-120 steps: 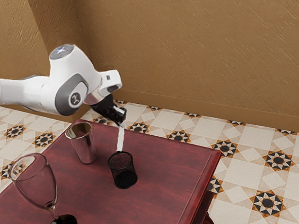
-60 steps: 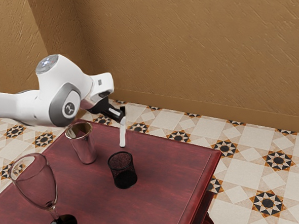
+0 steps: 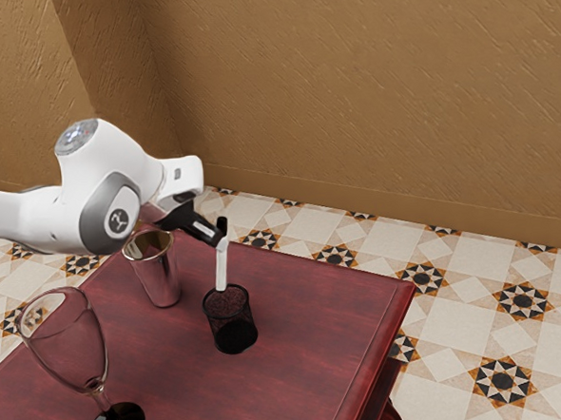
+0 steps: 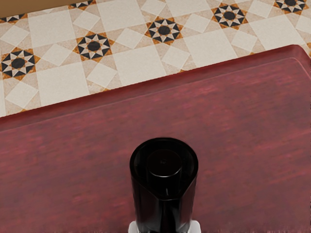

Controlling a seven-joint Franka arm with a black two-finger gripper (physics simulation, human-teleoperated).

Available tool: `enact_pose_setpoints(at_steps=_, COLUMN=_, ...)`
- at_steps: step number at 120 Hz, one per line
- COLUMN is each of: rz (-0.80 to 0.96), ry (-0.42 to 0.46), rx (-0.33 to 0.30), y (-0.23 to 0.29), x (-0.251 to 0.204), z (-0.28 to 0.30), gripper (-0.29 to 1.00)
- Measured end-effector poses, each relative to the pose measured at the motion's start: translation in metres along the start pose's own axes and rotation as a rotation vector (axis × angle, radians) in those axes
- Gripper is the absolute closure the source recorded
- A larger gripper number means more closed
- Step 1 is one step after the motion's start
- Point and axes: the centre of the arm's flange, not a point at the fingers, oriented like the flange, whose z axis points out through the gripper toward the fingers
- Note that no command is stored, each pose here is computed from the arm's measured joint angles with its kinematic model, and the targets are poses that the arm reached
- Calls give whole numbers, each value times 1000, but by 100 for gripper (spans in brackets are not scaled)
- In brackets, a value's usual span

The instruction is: Put the marker into the pen holder.

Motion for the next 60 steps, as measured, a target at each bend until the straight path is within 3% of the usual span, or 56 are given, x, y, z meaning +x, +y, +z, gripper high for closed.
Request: enact_pose_setpoints(at_steps=60, rz=50, ry=-31, rx=-18, y=16, x=-13, z=12, gripper=79)
